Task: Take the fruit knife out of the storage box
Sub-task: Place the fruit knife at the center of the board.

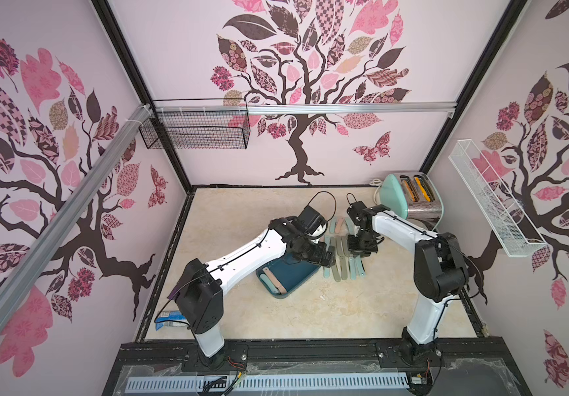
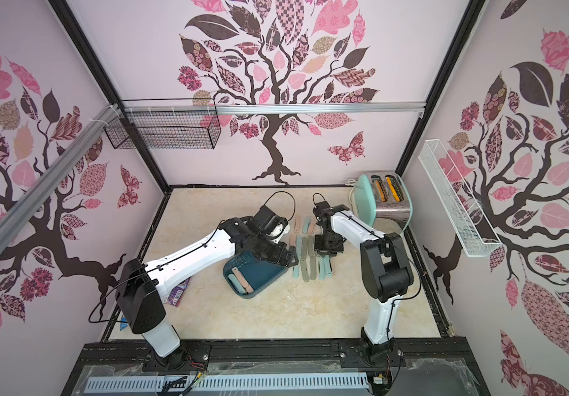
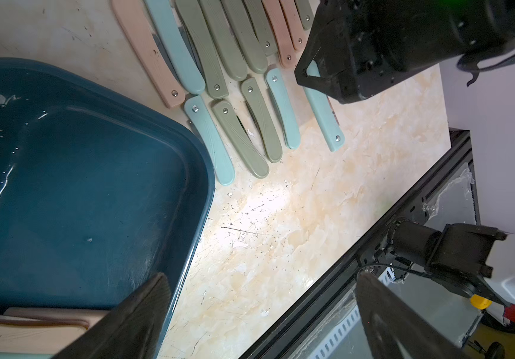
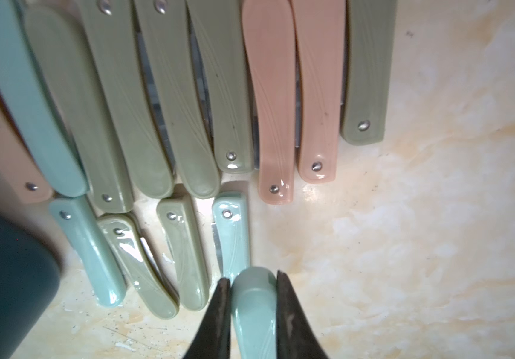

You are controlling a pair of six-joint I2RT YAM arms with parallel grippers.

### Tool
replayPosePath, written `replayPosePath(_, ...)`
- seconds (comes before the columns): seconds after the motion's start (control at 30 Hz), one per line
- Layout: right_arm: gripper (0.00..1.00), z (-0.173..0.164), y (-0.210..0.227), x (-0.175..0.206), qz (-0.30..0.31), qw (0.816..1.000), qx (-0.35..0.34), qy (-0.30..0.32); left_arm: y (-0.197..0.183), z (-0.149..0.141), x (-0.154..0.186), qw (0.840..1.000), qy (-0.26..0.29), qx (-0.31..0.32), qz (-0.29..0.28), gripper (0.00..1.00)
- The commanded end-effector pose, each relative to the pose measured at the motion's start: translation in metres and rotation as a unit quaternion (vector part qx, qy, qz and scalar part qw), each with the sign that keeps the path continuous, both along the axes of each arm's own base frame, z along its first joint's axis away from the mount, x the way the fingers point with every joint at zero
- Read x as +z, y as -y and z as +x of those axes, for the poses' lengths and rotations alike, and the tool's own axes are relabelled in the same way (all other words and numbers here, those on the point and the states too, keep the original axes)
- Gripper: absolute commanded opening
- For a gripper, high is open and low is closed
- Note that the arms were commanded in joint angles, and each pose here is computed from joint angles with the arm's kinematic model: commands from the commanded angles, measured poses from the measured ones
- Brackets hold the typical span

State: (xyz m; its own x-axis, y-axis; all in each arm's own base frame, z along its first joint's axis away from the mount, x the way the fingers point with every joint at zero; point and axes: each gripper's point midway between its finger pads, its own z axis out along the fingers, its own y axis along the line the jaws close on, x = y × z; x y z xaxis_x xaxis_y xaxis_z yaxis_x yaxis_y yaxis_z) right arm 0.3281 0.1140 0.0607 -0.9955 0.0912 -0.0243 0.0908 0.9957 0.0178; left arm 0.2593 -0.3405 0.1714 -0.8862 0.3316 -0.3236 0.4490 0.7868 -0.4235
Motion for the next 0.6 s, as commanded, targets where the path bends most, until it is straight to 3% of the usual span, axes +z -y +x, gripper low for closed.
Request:
replayPosePath(0.0, 0.15, 0.008, 0.003, -0.009, -0.001, 1.000, -0.011, 0.009, -0.007, -0.003, 0.005, 1.000, 0.011, -0.002, 0.000, 0.98)
replayPosePath(0.57, 0.25, 0.004, 0.010, -0.034, -0.024, 1.000, -0.007, -0.015, -0.019, -0.011, -0.002, 1.000, 0.006, -0.002, 0.015, 0.98)
